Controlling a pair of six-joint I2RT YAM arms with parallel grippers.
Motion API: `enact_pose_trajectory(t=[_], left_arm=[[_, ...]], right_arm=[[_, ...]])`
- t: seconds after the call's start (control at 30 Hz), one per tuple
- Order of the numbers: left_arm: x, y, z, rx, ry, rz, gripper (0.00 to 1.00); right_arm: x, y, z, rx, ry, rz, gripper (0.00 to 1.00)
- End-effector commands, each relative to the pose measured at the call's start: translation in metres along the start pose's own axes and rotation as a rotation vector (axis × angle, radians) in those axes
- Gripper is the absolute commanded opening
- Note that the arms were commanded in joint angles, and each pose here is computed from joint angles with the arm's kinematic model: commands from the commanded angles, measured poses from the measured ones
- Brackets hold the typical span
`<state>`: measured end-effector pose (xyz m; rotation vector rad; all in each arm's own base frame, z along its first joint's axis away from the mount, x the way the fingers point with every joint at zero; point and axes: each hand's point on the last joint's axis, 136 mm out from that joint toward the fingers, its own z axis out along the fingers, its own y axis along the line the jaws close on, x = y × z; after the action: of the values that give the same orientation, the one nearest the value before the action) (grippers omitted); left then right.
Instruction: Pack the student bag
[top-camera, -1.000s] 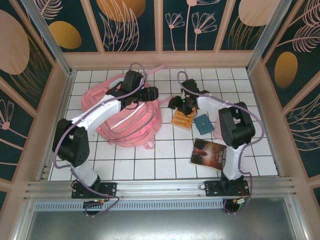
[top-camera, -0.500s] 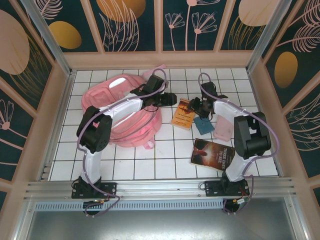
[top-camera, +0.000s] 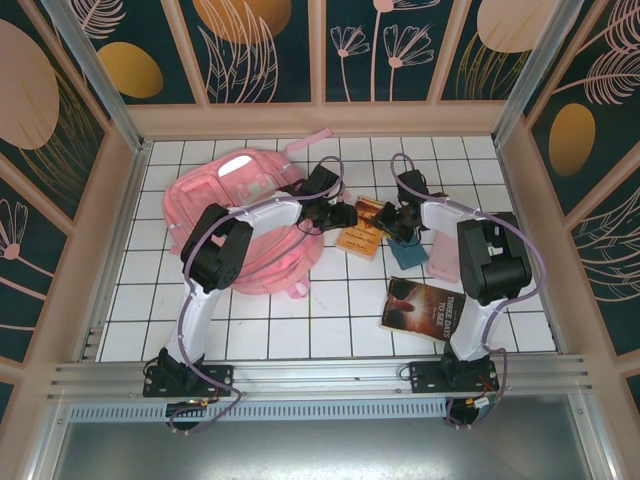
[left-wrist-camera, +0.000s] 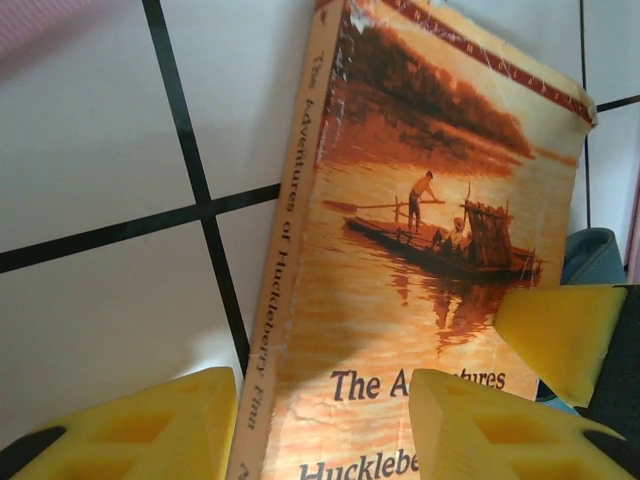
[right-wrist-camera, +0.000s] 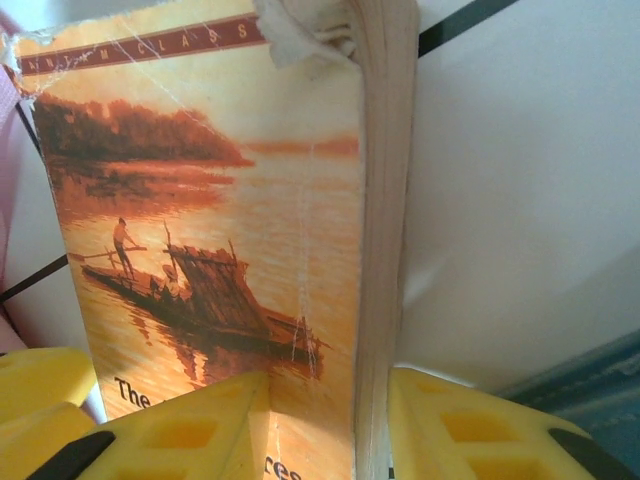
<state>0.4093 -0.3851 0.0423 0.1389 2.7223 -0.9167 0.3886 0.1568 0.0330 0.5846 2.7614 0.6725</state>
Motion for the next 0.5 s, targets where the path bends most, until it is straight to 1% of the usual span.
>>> enact_pose_trajectory(t=[0.0, 0.07, 0.23, 0.27, 0.33, 0.43, 0.47], left_arm=[[0.003, -0.005, 0.004, 0.012, 0.034, -0.009, 0.50], [0.006, 0.001, 0.009, -0.003, 0.044, -0.012, 0.42], [0.013, 0.011, 0.017, -0.030, 0.061, -0.017, 0.27], [0.014, 0.013, 0.018, -0.035, 0.064, -0.017, 0.26], [0.015, 0.017, 0.020, -0.046, 0.067, -0.018, 0.23], [0.014, 0.016, 0.017, -0.050, 0.061, -0.005, 0.24], [0.011, 0.014, 0.014, -0.048, 0.053, 0.007, 0.25]], right_arm=[[0.005, 0.005, 0.008, -0.040, 0.037, -0.015, 0.33], [0.003, 0.010, 0.004, -0.055, 0.031, -0.019, 0.29], [-0.010, 0.028, -0.021, -0.067, -0.029, -0.052, 0.24], [-0.011, 0.030, -0.025, -0.065, -0.036, -0.059, 0.22], [-0.013, 0.035, -0.030, -0.065, -0.040, -0.081, 0.13], [-0.016, 0.033, -0.032, -0.046, -0.050, -0.095, 0.00], [-0.019, 0.033, -0.035, -0.042, -0.063, -0.101, 0.00]])
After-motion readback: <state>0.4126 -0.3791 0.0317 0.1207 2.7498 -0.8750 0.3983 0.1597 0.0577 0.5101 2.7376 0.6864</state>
